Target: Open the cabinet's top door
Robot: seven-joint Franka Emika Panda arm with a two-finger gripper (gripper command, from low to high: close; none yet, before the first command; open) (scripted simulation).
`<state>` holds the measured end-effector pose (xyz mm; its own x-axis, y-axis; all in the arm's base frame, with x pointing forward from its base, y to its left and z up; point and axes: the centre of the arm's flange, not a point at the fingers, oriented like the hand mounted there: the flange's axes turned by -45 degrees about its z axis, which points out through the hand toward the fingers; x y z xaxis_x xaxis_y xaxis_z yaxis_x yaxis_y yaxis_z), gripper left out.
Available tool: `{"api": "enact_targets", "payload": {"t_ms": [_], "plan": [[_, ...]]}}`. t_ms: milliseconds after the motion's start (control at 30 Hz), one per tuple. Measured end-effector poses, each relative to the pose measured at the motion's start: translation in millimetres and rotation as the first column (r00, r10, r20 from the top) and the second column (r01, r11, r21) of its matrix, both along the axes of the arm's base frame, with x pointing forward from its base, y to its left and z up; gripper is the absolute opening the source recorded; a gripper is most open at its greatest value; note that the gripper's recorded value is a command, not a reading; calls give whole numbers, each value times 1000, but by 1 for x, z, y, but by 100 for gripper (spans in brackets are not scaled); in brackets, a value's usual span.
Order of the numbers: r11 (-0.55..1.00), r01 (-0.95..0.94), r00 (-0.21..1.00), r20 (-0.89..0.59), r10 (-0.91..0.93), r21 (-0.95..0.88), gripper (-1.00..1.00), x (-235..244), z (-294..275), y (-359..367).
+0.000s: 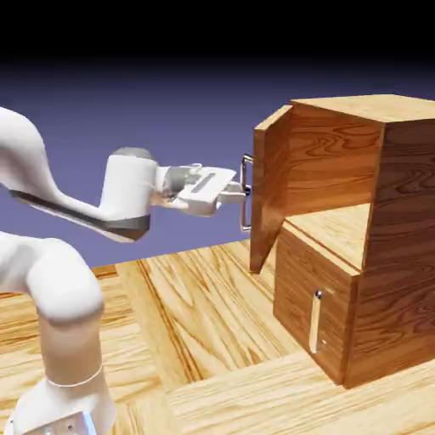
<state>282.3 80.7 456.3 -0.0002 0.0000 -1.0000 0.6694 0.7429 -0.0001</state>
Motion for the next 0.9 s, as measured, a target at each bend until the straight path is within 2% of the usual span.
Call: {"api": "enact_targets", "payload": {"t_ms": [367,900], "plan": [[957,290,957,0,-290,0,-100,-12,0,81],[769,639,769,0,-639,0,-100,10,0,189]]}}
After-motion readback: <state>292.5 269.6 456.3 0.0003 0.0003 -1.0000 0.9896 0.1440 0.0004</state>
